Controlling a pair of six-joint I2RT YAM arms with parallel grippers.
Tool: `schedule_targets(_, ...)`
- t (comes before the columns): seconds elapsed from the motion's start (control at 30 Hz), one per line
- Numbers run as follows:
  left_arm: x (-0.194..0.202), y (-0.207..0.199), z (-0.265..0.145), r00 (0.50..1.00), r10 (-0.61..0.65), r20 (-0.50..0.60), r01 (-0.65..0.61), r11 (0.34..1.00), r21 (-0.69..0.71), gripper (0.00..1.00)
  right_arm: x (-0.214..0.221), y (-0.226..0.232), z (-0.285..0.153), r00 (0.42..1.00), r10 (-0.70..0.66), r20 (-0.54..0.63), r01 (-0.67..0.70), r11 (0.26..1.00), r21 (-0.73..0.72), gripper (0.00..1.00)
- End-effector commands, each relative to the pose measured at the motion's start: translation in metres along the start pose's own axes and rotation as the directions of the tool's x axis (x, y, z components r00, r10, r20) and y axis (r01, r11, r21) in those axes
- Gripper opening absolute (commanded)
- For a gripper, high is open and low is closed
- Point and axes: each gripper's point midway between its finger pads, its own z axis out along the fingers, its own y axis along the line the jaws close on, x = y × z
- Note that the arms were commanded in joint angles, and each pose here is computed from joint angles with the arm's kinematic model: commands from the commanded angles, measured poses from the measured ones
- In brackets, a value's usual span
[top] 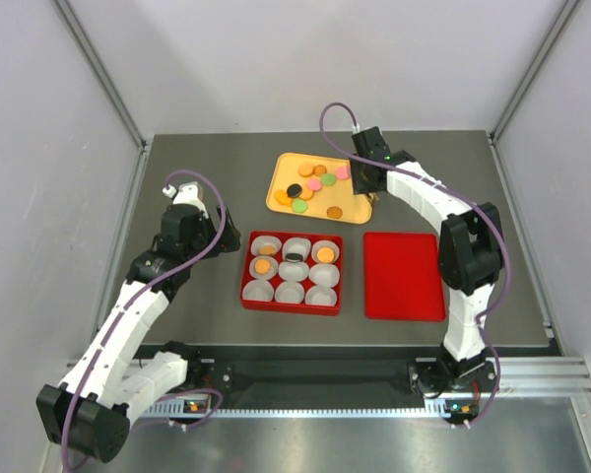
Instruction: Pack the cookies
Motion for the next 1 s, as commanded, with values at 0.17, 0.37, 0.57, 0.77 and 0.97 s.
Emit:
schedule_targets(0.17,-0.007,-0.002,0.004,1.0,0.006,0.028,-0.006,1.0,0.015,0.97,-0.022,-0.01,-0.011,0.997,0.006,0.076,-0.009,0.999,0.038,0.42)
schedule_targets(0.37,-0.007,-0.002,0.004,1.0,0.009,0.028,-0.009,1.0,0.015,0.97,-0.018,-0.012,-0.012,0.997,0.018,0.073,-0.02,0.999,0.036,0.41)
schedule_targets(0.57,-0.007,-0.003,0.005,1.0,0.009,0.024,-0.009,1.0,0.015,0.97,-0.024,-0.013,-0.026,0.994,0.028,0.103,-0.03,0.999,0.013,0.42)
schedule_targets(0.77,-0.006,-0.003,0.004,1.0,0.008,0.023,-0.008,1.0,0.018,0.97,-0.03,-0.018,-0.037,0.991,0.04,0.127,-0.043,0.999,0.021,0.42)
schedule_targets(0.97,-0.008,-0.003,0.003,1.0,0.008,0.029,-0.009,1.0,0.021,0.97,-0.028,-0.025,-0.032,0.992,0.048,0.116,-0.051,0.998,0.029,0.43)
